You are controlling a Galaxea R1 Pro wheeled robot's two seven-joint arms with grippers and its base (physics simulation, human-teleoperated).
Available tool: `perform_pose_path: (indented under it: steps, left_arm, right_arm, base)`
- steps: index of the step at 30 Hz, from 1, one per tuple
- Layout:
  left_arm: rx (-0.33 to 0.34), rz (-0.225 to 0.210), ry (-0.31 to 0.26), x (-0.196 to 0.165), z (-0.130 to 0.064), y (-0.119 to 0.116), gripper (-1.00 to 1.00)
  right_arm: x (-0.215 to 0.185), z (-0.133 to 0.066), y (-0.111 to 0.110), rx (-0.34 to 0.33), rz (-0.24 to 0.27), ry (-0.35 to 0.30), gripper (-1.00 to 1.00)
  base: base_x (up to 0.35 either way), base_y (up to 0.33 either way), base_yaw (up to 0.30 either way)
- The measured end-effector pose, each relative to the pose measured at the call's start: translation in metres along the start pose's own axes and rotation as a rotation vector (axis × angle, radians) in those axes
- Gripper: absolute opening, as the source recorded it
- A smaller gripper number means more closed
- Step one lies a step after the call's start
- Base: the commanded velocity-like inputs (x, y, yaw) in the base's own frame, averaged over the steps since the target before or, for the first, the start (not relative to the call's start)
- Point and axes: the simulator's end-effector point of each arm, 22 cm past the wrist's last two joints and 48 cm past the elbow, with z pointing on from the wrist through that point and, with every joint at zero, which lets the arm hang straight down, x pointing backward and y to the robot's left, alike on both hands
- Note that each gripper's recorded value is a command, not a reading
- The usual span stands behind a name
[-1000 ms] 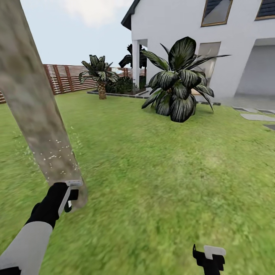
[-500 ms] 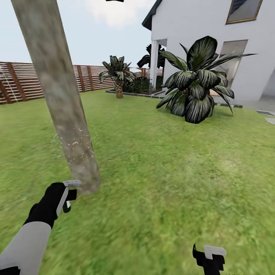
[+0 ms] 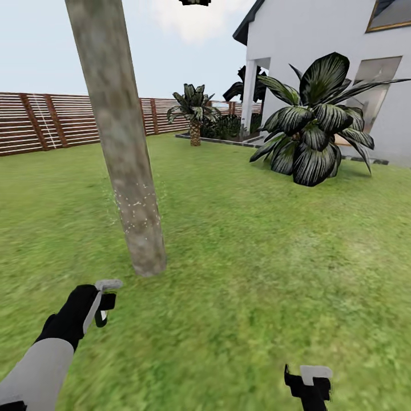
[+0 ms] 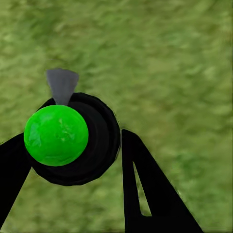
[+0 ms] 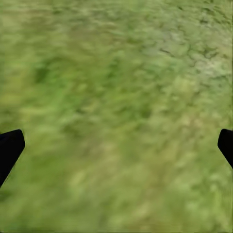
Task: In the garden, pick up the pesticide atomizer on the floor and spray pesticide onto both trees until each tree trunk is fully covered.
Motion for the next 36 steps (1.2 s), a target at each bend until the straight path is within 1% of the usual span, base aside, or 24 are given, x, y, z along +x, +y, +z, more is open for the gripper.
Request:
perform_pose_path:
  steps: [2, 3, 4, 5, 6, 7, 8, 9, 10, 11, 12, 13, 14, 15, 16, 19, 20, 21, 23, 26, 29, 31, 33, 36]
  left_arm:
    - [0.017, 0.060, -0.045, -0.002, 0.007, 0.006, -1.00]
    - [0.047, 0.133, -0.087, -0.005, 0.011, 0.002, -1.00]
    - [0.083, 0.198, -0.108, -0.002, 0.014, -0.005, -1.00]
    - [0.148, 0.298, -0.128, 0.006, 0.019, -0.018, -1.00]
    - [0.216, 0.396, -0.139, 0.019, 0.023, -0.032, -1.00]
    - [0.278, 0.473, -0.144, 0.032, 0.025, -0.043, -1.00]
    - [0.324, 0.537, -0.146, 0.044, 0.026, -0.051, -1.00]
    - [0.349, 0.579, -0.145, 0.050, 0.026, -0.056, -1.00]
    - [0.387, 0.645, -0.129, 0.062, 0.026, -0.063, -1.00]
    - [0.413, 0.687, -0.114, 0.070, 0.025, -0.068, -1.00]
    - [0.458, 0.751, -0.086, 0.082, 0.021, -0.076, -1.00]
    - [0.489, 0.790, -0.068, 0.089, 0.018, -0.082, -1.00]
    - [0.533, 0.833, -0.045, 0.099, 0.014, -0.093, -1.00]
    - [0.576, 0.874, -0.028, 0.109, 0.009, -0.109, -1.00]
    - [0.595, 0.913, -0.021, 0.115, 0.006, -0.119, -1.00]
    - [0.618, 0.983, -0.012, 0.125, 0.004, -0.131, -1.00]
    - [0.624, 0.992, -0.011, 0.127, 0.003, -0.134, -1.00]
    - [0.634, 1.002, -0.011, 0.129, 0.002, -0.141, -1.00]
    - [0.653, 1.024, -0.012, 0.134, -0.002, -0.156, -1.00]
    - [0.670, 1.064, -0.010, 0.141, -0.005, -0.172, -1.00]
    - [0.702, 1.109, -0.006, 0.152, -0.012, -0.196, -1.00]
    - [0.723, 1.132, -0.010, 0.157, -0.017, -0.212, -1.00]
    - [0.742, 1.142, -0.021, 0.159, -0.022, -0.227, -1.00]
    - [0.772, 1.149, -0.043, 0.159, -0.032, -0.251, -1.00]
  right_arm:
    - [-0.014, 0.002, 0.015, -0.059, -0.080, -0.044, 1.00]
    - [-0.030, 0.004, 0.025, -0.097, -0.132, -0.091, 1.00]
    - [-0.042, 0.006, 0.033, -0.127, -0.166, -0.128, 1.00]
    - [-0.060, 0.006, 0.054, -0.205, -0.224, -0.181, 1.00]
    - [-0.071, 0.002, 0.082, -0.322, -0.289, -0.211, 1.00]
    - [-0.069, -0.004, 0.110, -0.450, -0.355, -0.197, 1.00]
    - [-0.061, -0.011, 0.130, -0.564, -0.407, -0.152, 1.00]
    - [-0.057, -0.015, 0.142, -0.632, -0.428, -0.115, 1.00]
    - [-0.058, -0.021, 0.155, -0.714, -0.448, -0.077, 1.00]
    - [-0.062, -0.025, 0.161, -0.755, -0.458, -0.067, 1.00]
    - [-0.074, -0.029, 0.170, -0.808, -0.469, -0.073, 1.00]
    - [-0.082, -0.033, 0.175, -0.840, -0.477, -0.083, 1.00]
    - [-0.092, -0.041, 0.183, -0.891, -0.486, -0.099, 1.00]
    - [-0.102, -0.052, 0.192, -0.959, -0.500, -0.117, 1.00]
    - [-0.107, -0.058, 0.197, -0.997, -0.508, -0.125, 1.00]
    - [-0.110, -0.064, 0.201, -1.030, -0.515, -0.131, 1.00]
    - [-0.111, -0.065, 0.201, -1.033, -0.516, -0.132, 1.00]
    - [-0.113, -0.065, 0.202, -1.036, -0.518, -0.138, -1.00]
    - [-0.117, -0.066, 0.204, -1.040, -0.521, -0.148, -1.00]
    - [-0.126, -0.067, 0.207, -1.042, -0.524, -0.168, -1.00]
    - [-0.138, -0.085, 0.219, -1.122, -0.548, -0.200, -1.00]
    - [-0.149, -0.093, 0.224, -1.153, -0.561, -0.225, -1.00]
    - [-0.156, -0.099, 0.228, -1.176, -0.572, -0.244, -1.00]
    - [-0.158, -0.113, 0.234, -1.235, -0.590, -0.252, -1.00]
  base:
    - [0.000, 0.000, 0.001]
    - [0.000, 0.000, 0.000]
    - [0.000, 0.000, 0.000]
    - [0.000, 0.000, 0.000]
    - [0.000, 0.000, 0.000]
    - [0.000, 0.000, 0.000]
    - [0.000, 0.000, 0.000]
    - [0.000, 0.000, 0.000]
    - [0.000, 0.000, 0.000]
    - [0.000, 0.000, 0.000]
    - [0.000, 0.000, 0.000]
    - [0.000, 0.000, 0.000]
    - [0.000, 0.000, 0.000]
    - [0.000, 0.000, 0.000]
    - [0.000, 0.000, 0.000]
    - [0.000, 0.000, 0.000]
    - [0.000, 0.000, 0.000]
    - [0.000, 0.000, 0.000]
    - [0.000, 0.000, 0.000]
    - [0.000, 0.000, 0.000]
    - [0.000, 0.000, 0.000]
    - [0.000, 0.000, 0.000]
    - [0.000, 0.000, 0.000]
    - [0.000, 0.000, 0.000]
